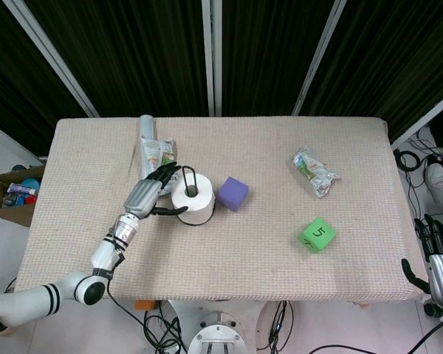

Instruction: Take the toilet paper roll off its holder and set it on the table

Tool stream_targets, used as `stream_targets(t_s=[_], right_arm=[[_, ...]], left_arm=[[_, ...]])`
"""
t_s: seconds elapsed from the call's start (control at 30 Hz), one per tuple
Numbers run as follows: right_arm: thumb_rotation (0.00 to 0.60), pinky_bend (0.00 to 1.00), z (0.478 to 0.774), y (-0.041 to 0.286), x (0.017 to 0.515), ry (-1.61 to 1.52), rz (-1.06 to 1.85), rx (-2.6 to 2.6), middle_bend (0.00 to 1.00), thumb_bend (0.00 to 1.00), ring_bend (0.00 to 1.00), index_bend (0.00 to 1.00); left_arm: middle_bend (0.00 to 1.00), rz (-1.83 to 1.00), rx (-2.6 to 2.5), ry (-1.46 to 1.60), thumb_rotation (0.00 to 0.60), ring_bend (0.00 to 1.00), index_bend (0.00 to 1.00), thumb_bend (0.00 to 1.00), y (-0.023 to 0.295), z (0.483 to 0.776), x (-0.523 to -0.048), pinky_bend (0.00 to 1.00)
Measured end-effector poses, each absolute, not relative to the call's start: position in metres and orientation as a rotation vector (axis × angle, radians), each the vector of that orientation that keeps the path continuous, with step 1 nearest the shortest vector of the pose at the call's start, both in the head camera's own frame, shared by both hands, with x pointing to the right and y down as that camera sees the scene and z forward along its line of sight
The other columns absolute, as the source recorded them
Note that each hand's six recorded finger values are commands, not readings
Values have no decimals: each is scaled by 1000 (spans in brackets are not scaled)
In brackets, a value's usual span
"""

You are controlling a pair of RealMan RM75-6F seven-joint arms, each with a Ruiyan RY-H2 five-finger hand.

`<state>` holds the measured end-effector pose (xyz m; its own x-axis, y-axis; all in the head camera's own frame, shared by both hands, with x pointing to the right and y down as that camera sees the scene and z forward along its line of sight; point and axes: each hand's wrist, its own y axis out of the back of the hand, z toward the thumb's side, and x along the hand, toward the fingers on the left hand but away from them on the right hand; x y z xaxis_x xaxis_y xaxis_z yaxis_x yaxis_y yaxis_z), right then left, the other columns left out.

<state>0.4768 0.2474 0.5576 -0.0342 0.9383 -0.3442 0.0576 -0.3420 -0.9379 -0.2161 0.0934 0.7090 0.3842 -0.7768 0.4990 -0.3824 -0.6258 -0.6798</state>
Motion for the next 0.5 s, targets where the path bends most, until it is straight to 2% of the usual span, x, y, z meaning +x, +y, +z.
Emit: stream_targets(t_s=[0.5], right_arm=[[600, 0, 553, 245, 478, -1099, 1458, -1492, 0, 293, 0, 0]], left_arm=[[0, -1207, -2145, 989, 224, 0, 0, 91, 92, 723, -212, 158]])
